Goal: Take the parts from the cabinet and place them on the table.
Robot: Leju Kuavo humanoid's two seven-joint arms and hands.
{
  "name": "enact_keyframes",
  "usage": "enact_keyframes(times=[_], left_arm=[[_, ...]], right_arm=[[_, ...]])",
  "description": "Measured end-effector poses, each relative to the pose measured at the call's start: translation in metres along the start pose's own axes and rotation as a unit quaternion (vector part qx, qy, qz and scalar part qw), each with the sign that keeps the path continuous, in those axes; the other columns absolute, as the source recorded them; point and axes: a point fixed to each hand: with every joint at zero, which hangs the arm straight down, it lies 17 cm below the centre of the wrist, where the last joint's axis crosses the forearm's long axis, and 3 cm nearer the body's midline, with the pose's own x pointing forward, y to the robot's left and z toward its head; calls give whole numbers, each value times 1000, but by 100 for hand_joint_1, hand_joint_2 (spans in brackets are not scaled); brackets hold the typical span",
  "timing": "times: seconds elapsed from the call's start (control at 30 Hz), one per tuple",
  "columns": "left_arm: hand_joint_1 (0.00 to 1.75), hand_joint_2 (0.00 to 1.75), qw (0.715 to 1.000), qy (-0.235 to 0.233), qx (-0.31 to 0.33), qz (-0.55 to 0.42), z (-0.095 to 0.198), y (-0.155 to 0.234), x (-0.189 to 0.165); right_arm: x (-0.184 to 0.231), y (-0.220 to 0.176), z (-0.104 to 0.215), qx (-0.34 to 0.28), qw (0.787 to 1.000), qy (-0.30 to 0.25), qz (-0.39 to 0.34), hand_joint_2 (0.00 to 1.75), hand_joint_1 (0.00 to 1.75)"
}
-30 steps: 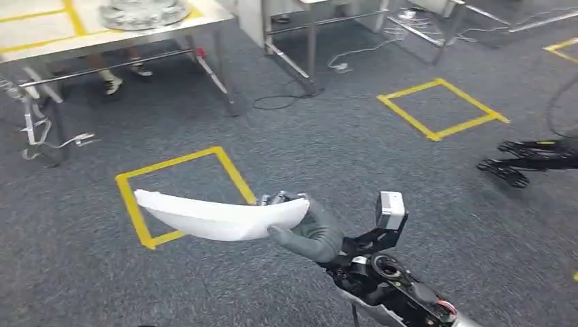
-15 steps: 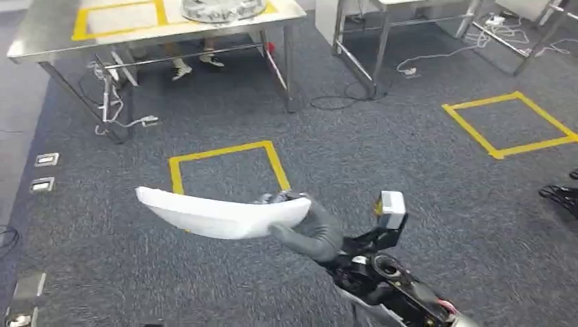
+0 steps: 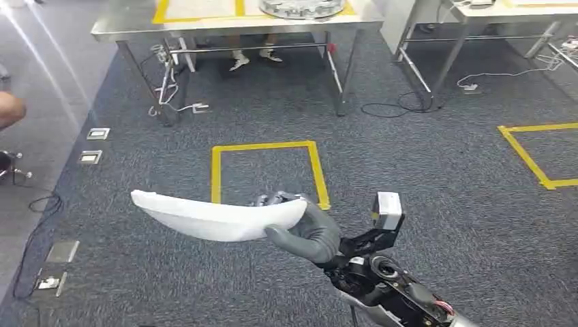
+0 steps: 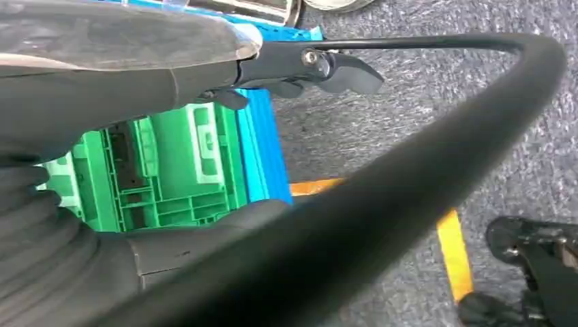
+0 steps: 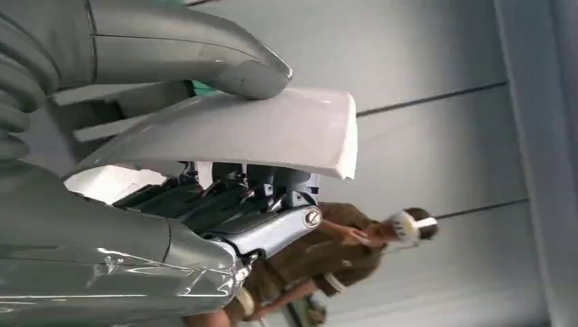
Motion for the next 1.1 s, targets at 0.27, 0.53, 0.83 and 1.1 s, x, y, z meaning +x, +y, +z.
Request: enact_keyframes(times=[0.27, 0.53, 0.83, 1.1], left_arm=[[0, 175, 1000, -2, -2, 5, 0, -1, 3], [0, 175, 1000, -1, -1, 5, 0, 0, 2], [0, 175, 1000, -1, 0, 5, 0, 2, 2], [0, 175, 1000, 2, 0, 6, 0, 2, -1]], right_arm=[[0, -2, 0, -2, 1000, 1, -2, 175, 131], [1, -4, -2, -4, 1000, 2, -6, 175, 131], [-1, -6, -2, -5, 1000, 4, -6, 175, 131], [1, -6, -3, -5, 1000, 2, -12, 175, 131]])
